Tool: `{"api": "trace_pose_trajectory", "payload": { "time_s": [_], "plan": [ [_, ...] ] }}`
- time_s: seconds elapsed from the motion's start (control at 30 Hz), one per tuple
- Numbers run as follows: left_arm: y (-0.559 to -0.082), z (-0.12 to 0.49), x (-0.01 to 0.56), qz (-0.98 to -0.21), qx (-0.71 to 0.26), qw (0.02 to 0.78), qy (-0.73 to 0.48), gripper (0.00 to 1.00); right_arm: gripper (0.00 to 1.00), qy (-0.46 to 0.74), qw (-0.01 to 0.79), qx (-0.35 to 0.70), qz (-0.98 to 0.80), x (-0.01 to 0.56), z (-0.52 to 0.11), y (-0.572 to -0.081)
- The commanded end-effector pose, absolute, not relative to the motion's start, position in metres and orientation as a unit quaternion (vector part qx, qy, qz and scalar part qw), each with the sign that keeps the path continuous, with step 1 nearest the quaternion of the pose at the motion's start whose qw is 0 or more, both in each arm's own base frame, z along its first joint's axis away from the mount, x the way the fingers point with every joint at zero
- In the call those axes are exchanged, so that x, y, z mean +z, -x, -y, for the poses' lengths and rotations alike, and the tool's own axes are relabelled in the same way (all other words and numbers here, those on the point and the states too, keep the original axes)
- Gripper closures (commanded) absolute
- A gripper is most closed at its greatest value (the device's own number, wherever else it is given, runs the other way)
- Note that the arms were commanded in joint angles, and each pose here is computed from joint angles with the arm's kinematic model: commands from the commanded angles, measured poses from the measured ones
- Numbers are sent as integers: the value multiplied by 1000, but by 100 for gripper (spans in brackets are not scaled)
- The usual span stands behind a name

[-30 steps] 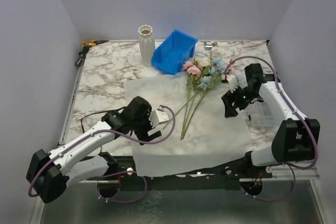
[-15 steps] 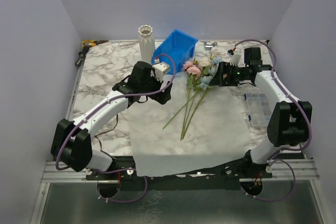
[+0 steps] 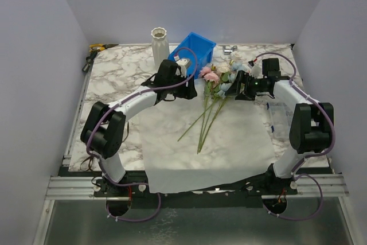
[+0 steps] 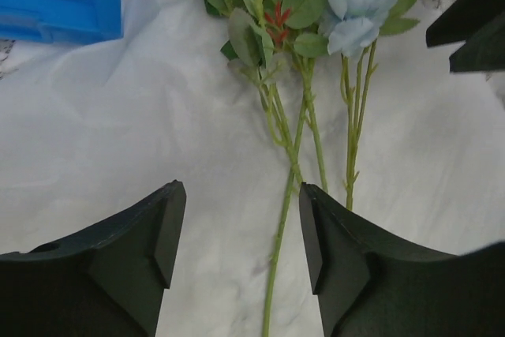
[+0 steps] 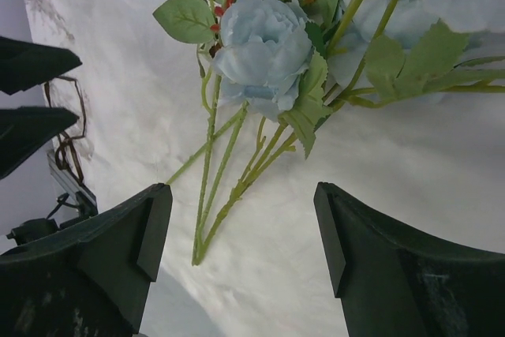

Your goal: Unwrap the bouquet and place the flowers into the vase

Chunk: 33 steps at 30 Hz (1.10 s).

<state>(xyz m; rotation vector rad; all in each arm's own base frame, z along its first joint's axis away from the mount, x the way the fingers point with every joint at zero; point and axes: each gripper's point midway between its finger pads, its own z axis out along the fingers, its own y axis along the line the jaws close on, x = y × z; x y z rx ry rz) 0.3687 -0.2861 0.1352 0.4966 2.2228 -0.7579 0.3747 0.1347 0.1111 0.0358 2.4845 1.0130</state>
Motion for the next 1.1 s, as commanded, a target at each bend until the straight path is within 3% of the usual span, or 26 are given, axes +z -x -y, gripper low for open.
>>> {"api": "trace_pose_trajectory", "payload": {
  "time_s": [0.0,0.37,0.73,0.9,1.07],
  "plan": [
    [-395,321,151,-847,-364,363,-132,37,18,5,238,345,-908,110,-129,-374],
    [-431,367,106,-863,-352,342,-120,39,20,32,235,338,-911,111,-127,-376],
    [-438,381,54,-893,-299,306,-135,44,21,42,227,334,-914,110,-126,-381],
    [-442,376,44,-906,-282,294,-114,57,22,47,223,336,-914,109,-126,-376],
    [-446,383,67,-897,-305,302,-109,80,23,54,226,333,-914,110,-125,-375]
  ]
}}
